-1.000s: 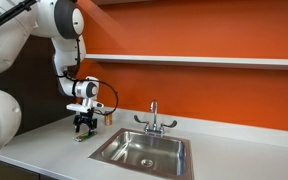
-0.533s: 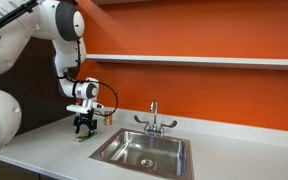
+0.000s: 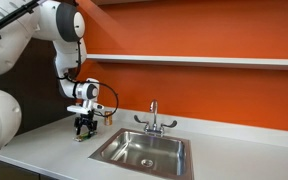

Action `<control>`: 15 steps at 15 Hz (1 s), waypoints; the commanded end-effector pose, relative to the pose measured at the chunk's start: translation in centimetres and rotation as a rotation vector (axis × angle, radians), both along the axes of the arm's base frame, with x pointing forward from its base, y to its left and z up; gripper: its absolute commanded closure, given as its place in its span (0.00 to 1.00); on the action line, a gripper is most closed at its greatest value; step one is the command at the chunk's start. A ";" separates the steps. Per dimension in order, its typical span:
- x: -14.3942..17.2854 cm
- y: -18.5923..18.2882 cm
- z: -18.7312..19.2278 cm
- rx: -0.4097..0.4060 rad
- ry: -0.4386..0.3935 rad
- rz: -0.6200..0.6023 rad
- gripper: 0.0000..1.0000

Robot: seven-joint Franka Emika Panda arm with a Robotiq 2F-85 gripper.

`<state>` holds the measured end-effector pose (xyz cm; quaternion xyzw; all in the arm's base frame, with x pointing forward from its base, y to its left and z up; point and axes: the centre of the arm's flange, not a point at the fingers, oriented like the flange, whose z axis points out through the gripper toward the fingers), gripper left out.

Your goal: Put the green packet inside the sink

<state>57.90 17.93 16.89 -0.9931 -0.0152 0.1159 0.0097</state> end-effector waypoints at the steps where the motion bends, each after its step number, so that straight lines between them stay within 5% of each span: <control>1: 0.7 -0.1 -0.1 0.010 0.008 0.006 0.42; 6: 0.8 -0.4 -0.3 0.011 0.016 -0.003 0.79; 15: 1.0 -0.4 3.3 -0.015 -0.014 -0.021 0.81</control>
